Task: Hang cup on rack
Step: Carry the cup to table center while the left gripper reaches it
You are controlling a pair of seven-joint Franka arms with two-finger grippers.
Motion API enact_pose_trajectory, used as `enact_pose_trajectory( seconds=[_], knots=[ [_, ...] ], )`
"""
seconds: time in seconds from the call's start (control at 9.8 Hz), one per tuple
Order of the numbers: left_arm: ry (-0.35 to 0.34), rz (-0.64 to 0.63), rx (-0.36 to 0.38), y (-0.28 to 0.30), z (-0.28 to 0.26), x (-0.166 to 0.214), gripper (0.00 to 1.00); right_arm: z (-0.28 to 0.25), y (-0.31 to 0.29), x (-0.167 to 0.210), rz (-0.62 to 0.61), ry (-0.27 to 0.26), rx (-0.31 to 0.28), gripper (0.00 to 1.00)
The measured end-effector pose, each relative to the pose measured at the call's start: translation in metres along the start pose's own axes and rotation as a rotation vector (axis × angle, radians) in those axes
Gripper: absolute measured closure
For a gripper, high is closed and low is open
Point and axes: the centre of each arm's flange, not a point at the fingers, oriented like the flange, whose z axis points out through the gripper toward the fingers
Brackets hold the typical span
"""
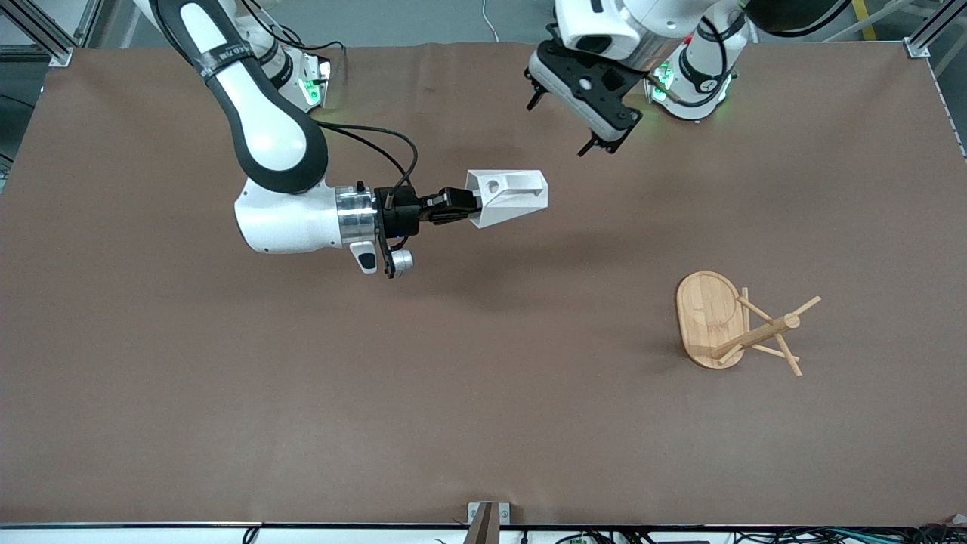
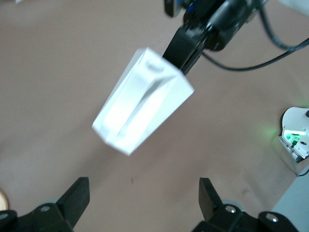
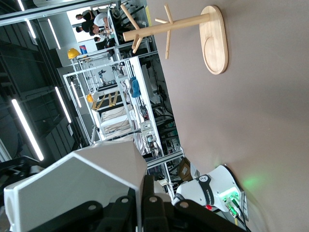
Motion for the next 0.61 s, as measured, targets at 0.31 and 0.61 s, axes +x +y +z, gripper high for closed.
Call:
enact_pose_trajectory(
  seconds=[0.31, 0.61],
  knots=[
    [0.044, 0.153, -0.008, -0.022, 0.028, 0.019, 0.0, 0.001, 0.0, 0.0, 0.0, 0.004, -0.002, 0.96],
    [0.01, 0.283, -0.028, -0.034, 0.056, 0.024, 0.0, 0.007, -0.001, -0.003, -0.002, 0.003, -0.004, 0.96]
  ],
)
